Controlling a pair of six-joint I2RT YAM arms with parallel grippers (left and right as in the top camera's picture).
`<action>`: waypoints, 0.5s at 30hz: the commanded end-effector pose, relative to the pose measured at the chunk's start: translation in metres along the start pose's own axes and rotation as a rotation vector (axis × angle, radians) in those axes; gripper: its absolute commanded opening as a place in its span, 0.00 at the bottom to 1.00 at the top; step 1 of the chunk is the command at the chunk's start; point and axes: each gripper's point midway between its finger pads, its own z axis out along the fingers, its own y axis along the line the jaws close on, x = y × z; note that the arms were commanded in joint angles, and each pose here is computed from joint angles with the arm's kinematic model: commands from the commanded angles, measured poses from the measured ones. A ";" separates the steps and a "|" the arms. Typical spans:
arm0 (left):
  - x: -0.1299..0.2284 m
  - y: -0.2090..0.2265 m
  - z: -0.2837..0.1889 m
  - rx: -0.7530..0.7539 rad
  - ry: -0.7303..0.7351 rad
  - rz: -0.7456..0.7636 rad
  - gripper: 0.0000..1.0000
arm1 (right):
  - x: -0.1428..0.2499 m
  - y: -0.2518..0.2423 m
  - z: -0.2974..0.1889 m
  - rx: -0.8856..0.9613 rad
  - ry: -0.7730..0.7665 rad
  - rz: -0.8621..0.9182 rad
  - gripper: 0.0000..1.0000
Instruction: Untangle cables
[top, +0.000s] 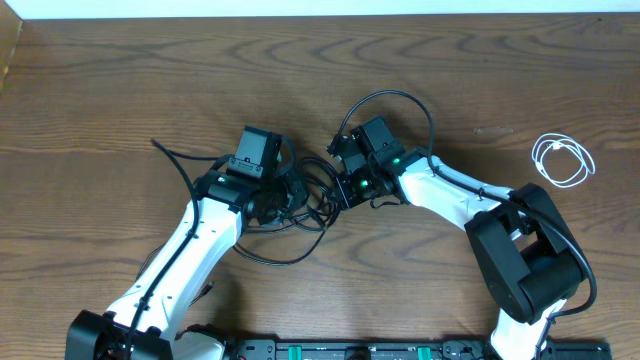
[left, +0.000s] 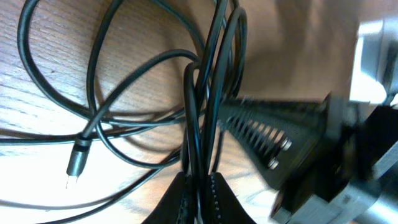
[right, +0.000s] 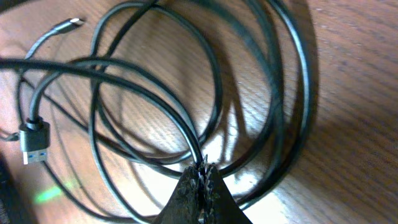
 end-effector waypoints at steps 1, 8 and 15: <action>0.006 0.005 -0.003 -0.009 0.024 0.173 0.10 | 0.003 -0.013 0.004 0.064 0.006 -0.015 0.01; -0.006 0.058 -0.011 -0.289 -0.066 0.161 0.11 | 0.002 -0.027 0.002 0.150 -0.003 -0.011 0.01; -0.011 0.085 -0.021 -0.431 -0.127 0.067 0.13 | 0.002 -0.027 0.002 0.150 -0.002 -0.011 0.01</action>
